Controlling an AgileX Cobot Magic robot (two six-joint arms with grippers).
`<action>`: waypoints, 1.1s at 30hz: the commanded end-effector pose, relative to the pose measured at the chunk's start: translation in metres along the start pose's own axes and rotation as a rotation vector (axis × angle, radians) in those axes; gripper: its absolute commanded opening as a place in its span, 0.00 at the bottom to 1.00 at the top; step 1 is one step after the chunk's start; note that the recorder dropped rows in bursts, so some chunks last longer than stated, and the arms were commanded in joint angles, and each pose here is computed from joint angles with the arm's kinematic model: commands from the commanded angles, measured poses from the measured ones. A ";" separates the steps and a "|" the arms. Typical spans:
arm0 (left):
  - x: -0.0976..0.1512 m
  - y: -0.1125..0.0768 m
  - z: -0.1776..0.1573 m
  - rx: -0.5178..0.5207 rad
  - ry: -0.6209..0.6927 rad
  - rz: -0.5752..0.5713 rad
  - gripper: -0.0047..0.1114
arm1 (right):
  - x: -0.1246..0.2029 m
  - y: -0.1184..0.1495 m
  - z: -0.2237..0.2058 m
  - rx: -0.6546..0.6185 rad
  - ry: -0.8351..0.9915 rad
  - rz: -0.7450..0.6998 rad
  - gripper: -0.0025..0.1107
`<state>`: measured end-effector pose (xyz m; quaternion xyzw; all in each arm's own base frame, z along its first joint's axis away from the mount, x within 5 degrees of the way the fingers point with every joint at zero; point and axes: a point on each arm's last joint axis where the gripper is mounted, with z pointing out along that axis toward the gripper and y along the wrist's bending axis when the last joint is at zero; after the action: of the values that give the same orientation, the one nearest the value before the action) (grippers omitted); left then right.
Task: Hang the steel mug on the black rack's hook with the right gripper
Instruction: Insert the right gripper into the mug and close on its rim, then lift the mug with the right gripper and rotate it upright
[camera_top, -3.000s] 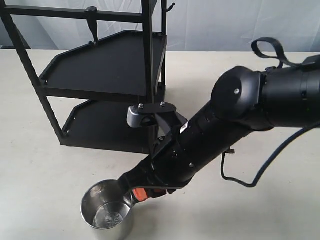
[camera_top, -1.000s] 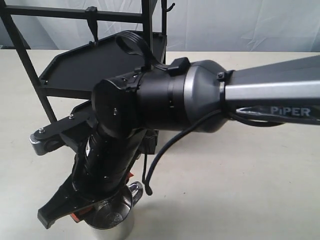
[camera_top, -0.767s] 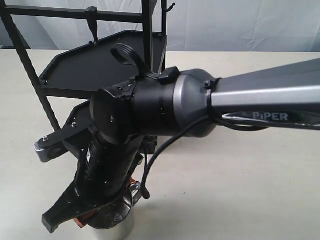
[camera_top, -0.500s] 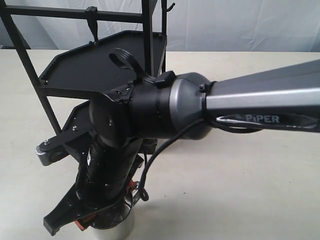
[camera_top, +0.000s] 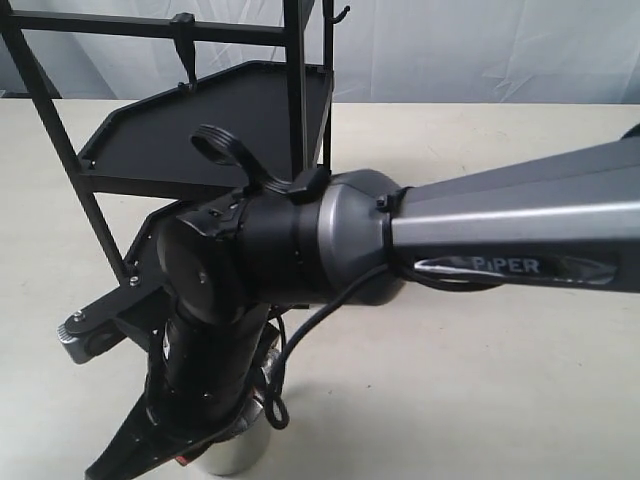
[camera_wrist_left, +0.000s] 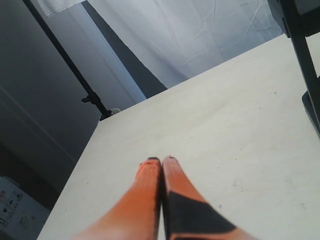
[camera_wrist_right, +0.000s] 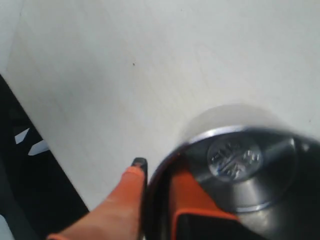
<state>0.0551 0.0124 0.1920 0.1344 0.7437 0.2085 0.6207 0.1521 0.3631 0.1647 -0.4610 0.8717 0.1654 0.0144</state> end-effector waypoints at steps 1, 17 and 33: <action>-0.002 0.000 -0.001 -0.002 -0.019 -0.002 0.05 | -0.002 0.001 -0.002 0.003 -0.016 -0.011 0.02; -0.002 0.000 -0.001 -0.002 -0.019 -0.002 0.05 | -0.005 0.028 -0.094 -0.058 -0.378 -0.294 0.01; -0.002 0.000 -0.001 -0.002 -0.019 -0.002 0.05 | 0.078 0.014 -0.162 0.157 -0.992 -0.378 0.01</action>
<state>0.0551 0.0124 0.1920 0.1344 0.7437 0.2085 0.6207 0.1260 0.2721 0.2995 -0.4833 0.6959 0.2875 0.4466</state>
